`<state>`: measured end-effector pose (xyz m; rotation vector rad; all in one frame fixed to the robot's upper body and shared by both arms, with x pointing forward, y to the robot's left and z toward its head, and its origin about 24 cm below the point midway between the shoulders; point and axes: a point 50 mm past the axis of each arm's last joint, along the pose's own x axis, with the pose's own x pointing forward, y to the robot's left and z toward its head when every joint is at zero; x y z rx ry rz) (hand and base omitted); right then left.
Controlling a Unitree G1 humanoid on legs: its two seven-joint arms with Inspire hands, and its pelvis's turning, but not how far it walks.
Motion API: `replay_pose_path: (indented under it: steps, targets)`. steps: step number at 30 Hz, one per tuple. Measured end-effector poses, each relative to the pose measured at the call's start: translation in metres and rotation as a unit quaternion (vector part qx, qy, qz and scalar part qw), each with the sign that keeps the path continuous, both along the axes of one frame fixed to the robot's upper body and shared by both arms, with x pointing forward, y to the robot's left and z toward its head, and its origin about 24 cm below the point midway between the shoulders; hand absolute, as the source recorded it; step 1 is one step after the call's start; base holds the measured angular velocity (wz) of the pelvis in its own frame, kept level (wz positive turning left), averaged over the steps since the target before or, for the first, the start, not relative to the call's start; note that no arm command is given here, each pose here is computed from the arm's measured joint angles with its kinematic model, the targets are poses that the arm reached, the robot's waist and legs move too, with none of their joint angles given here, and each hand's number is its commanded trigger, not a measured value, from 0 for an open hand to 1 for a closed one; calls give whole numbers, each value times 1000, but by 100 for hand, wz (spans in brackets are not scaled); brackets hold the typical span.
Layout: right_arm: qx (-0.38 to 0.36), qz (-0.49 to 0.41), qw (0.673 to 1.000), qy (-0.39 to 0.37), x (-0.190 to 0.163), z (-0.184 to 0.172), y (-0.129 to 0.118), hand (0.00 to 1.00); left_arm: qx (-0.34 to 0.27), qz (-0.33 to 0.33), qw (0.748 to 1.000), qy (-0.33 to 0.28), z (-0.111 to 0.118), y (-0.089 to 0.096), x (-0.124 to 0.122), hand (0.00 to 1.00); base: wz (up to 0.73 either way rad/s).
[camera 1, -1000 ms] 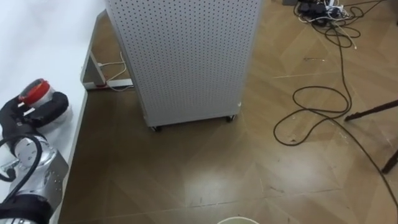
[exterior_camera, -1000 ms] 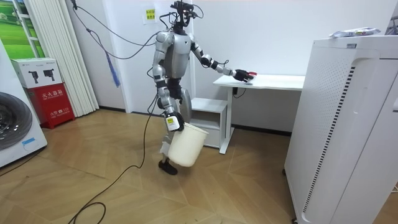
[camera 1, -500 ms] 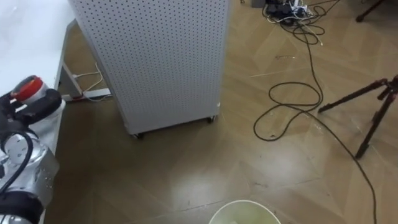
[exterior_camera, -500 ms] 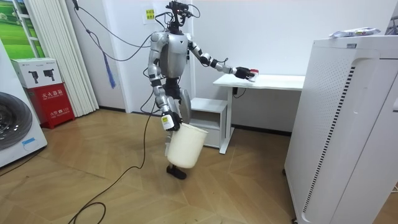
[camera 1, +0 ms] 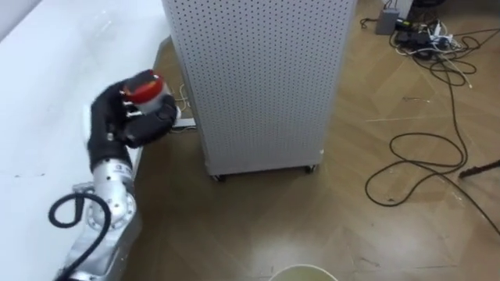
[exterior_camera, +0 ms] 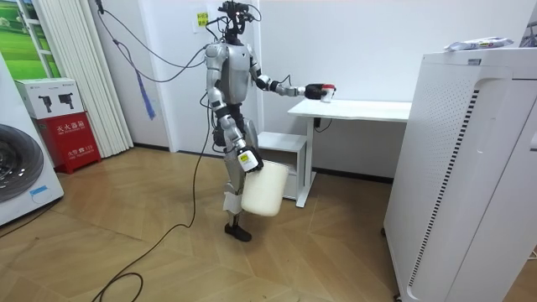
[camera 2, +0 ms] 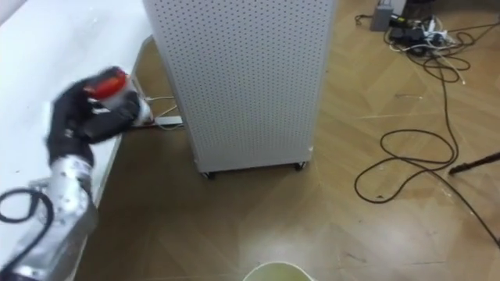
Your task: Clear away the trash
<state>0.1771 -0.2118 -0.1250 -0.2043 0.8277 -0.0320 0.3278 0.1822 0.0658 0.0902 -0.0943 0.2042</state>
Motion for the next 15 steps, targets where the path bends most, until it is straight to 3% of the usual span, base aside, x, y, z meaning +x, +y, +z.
replay_pose_path:
  steps: [8,15]
  targets:
    - [14,24,999,-26,16,8,11,100,-22,-123,992,29,-22,-49,-19,100,2]
    - [19,39,998,-52,35,19,15,100,-24,-209,977,31,-25,-62,-34,100,-1]
